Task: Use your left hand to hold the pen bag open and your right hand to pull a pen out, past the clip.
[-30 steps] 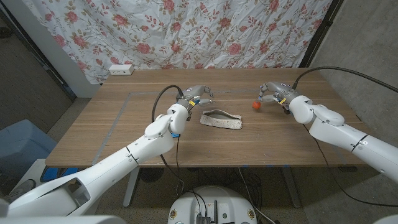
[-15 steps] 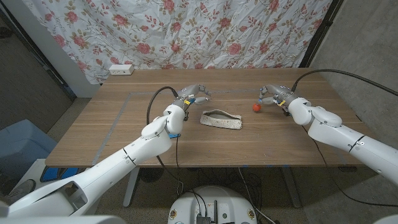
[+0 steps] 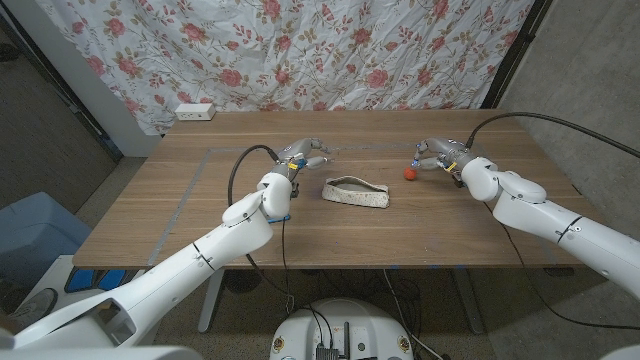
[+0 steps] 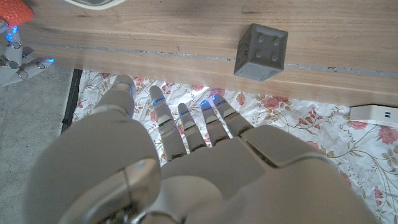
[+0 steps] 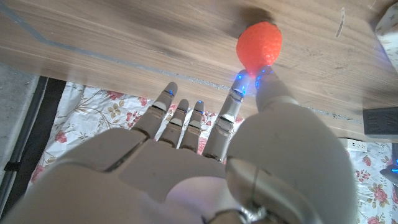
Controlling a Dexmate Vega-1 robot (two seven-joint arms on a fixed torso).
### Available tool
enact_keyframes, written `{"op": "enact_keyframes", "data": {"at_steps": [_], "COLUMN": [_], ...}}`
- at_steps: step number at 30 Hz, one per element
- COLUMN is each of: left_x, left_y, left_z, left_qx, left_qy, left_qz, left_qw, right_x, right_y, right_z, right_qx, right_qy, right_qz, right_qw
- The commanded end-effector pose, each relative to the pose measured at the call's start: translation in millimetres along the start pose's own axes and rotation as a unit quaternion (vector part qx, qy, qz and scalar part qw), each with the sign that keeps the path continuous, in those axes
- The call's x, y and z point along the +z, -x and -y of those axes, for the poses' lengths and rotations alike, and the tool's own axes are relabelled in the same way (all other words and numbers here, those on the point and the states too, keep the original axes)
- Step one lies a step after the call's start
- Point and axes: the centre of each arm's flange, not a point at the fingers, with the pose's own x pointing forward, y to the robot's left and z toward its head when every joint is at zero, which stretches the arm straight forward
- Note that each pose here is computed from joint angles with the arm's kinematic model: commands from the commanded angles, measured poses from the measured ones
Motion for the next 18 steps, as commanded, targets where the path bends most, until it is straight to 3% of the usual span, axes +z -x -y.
{"op": "enact_keyframes", "data": {"at_steps": [1,18], "left_x": [-6.7,-15.7], "left_y": [0.6,2.3], "left_z": [1.8,-0.1], "left_qx": [-0.003,0.005], "left_qy": [0.014,0.023], "left_qz": [-0.009,-0.016], "left_qw": [1.000,1.000], "right_x": [2.9,4.5], "right_y": [-3.4,-3.8], "right_z": [-1.7,2.4], "right_qx": [0.012,0.035], "right_qy": [0.008,0.009], "right_qz": [0.004,0.018], "right_qw": [0.9999,0.9992]}}
